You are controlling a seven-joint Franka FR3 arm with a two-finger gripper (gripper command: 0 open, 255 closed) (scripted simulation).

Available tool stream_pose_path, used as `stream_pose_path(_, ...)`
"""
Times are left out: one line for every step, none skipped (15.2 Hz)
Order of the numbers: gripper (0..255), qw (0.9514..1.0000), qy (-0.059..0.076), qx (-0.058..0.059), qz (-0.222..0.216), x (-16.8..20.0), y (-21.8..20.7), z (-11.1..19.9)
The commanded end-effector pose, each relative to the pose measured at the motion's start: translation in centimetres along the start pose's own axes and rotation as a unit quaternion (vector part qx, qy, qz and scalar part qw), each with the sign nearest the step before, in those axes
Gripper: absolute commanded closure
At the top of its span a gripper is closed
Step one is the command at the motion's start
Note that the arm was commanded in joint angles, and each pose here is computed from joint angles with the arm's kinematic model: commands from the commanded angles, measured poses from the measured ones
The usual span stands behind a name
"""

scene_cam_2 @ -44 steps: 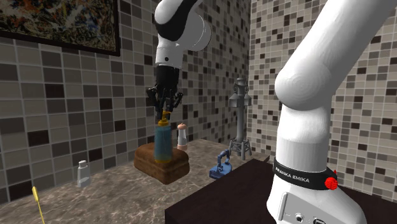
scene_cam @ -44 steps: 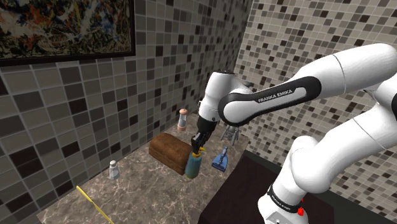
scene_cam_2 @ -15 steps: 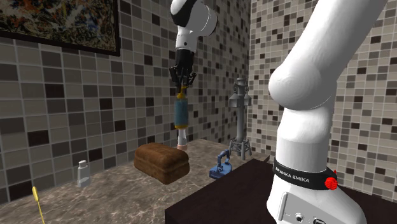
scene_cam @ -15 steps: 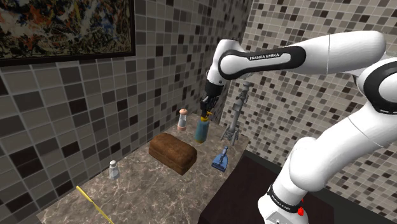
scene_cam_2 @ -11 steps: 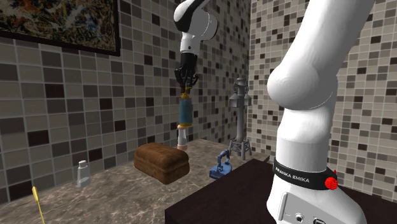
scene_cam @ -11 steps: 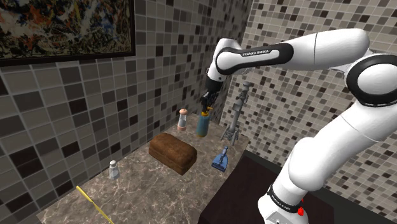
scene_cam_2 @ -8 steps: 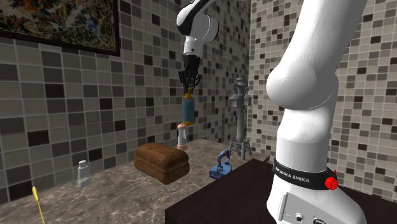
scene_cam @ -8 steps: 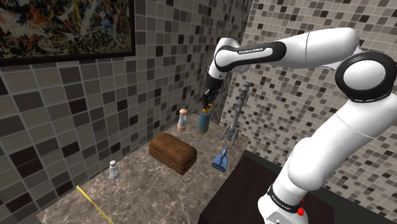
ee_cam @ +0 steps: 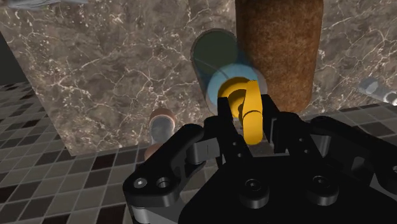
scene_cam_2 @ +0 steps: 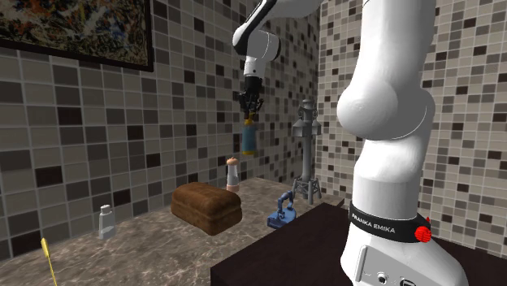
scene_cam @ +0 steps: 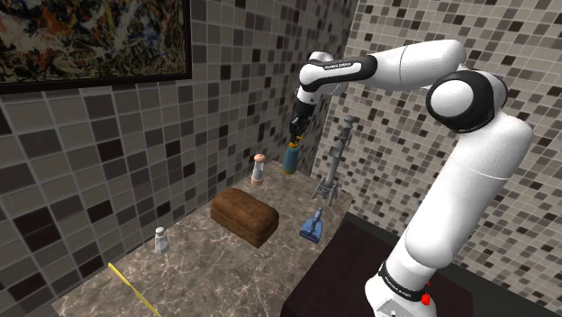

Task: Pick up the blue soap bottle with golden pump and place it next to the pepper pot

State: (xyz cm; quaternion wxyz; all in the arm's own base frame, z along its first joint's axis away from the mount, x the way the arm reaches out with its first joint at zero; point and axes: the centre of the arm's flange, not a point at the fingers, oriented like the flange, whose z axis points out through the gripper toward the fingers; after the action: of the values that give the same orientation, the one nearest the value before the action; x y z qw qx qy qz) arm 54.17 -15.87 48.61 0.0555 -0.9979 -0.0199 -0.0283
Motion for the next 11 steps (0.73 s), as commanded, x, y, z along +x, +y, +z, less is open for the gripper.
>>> stream_pose_path(255,1.0000,0.000,0.000,-0.001,1.2,2.3,-0.3)
stream_pose_path(255,1.0000,0.000,0.000,-0.001,1.8,3.4,-0.4)
stream_pose_path(255,1.0000,0.000,0.000,-0.001,2.4,4.6,-0.5)
stream_pose_path(255,1.0000,0.000,0.000,-0.001,3.0,5.8,-0.6)
stream_pose_path(255,1.0000,0.000,0.000,-0.001,3.6,6.9,-0.7)
stream_pose_path(255,1.0000,0.000,0.000,-0.001,4.2,8.1,-0.8)
stream_pose_path(255,1.0000,0.000,0.000,-0.001,4.8,9.3,-0.9)
stream_pose_path(255,1.0000,0.000,0.000,-0.001,5.5,10.4,-1.0)
stream_pose_path(255,1.0000,0.000,0.000,-0.001,6.1,11.6,-1.1)
stream_pose_path(255,1.0000,0.000,0.000,-0.001,6.7,12.8,-1.1)
stream_pose_path(255,1.0000,0.000,0.000,-0.001,7.3,13.9,-1.2)
